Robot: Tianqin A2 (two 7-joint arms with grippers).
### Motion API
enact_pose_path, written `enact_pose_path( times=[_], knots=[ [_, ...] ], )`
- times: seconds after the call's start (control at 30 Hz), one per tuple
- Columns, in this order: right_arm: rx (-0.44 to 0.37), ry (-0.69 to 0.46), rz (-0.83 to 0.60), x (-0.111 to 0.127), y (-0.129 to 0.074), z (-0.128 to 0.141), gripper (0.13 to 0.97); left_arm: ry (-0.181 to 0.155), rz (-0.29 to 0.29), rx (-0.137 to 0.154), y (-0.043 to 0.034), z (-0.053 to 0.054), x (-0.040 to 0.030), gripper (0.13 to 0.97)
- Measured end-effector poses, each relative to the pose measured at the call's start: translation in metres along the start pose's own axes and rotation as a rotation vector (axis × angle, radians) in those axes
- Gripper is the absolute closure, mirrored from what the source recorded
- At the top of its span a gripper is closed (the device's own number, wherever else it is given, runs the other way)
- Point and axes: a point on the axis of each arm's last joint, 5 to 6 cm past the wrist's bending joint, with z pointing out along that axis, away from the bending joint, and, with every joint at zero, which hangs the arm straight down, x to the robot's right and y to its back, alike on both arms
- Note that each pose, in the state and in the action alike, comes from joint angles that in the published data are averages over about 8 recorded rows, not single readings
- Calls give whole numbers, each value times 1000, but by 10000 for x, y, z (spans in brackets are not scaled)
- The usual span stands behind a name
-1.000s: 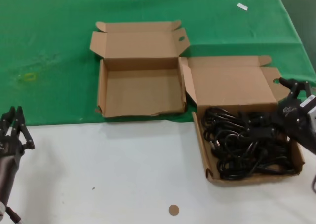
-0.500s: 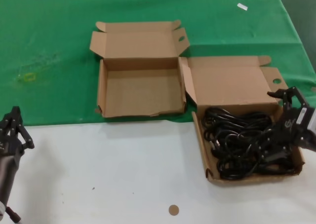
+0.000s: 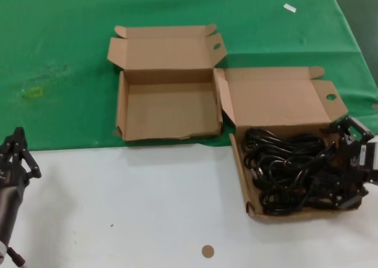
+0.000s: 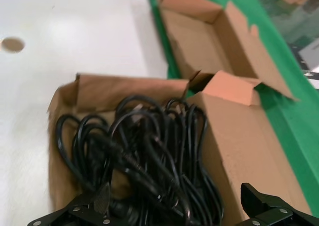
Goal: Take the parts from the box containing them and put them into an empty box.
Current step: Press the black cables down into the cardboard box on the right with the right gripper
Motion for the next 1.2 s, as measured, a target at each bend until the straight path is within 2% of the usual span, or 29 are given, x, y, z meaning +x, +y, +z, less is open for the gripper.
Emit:
enact_pose_path(
  times=[0.1, 0.4, 0.67, 0.8, 1.07, 1.1, 1.2],
  knots=[
    [-15, -27, -37, 45, 23, 18, 148, 0, 0, 0, 0, 0, 0, 953],
    [-36, -67, -100, 178, 39, 107, 238, 0, 0, 0, 0, 0, 0, 953],
    [-49, -78, -121, 256, 38, 157, 398, 0, 0, 0, 0, 0, 0, 953],
    [-53, -86, -128, 278, 32, 167, 398, 0, 0, 0, 0, 0, 0, 953],
    [-51, -99, -125, 289, 8, 185, 620, 0, 0, 0, 0, 0, 0, 953],
    [-50, -101, -124, 287, 5, 186, 620, 0, 0, 0, 0, 0, 0, 953],
    [-49, -104, -123, 284, -5, 185, 688, 0, 0, 0, 0, 0, 0, 953]
  ],
)
